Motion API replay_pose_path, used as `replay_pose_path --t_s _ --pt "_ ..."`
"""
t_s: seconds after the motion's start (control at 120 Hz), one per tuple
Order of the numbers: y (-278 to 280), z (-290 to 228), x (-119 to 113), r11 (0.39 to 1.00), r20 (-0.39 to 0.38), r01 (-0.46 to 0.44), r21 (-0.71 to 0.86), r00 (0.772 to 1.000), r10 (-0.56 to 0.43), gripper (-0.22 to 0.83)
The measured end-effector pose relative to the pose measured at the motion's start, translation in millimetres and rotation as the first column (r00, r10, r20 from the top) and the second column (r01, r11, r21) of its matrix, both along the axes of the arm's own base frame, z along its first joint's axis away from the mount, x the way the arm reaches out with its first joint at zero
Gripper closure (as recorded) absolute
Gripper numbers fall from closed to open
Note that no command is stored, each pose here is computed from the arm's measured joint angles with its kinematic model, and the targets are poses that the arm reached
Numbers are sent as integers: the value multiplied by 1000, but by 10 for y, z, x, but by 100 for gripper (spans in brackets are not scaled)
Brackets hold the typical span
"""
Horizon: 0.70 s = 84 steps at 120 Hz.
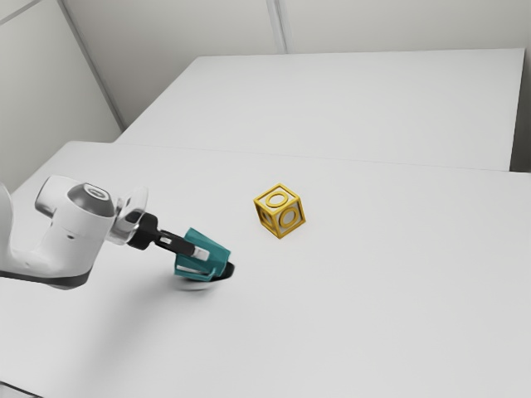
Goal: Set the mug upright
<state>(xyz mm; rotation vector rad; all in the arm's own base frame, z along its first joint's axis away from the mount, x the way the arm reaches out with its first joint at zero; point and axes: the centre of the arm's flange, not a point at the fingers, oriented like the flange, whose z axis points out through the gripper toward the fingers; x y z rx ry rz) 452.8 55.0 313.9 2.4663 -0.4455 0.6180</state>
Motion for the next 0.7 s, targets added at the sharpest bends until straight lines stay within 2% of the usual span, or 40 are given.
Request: replay_pose_path --t_s 0.192,0.3,0.483,0.7 --pt "-41 12 16 1000 14 7 6 1000 -7 63" --pt "-33 27 22 1000 22 6 11 1000 -6 70" --pt "-42 53 30 1000 33 8 19 999 -9 76" --pt "-89 112 47 999 48 12 32 999 -13 76"
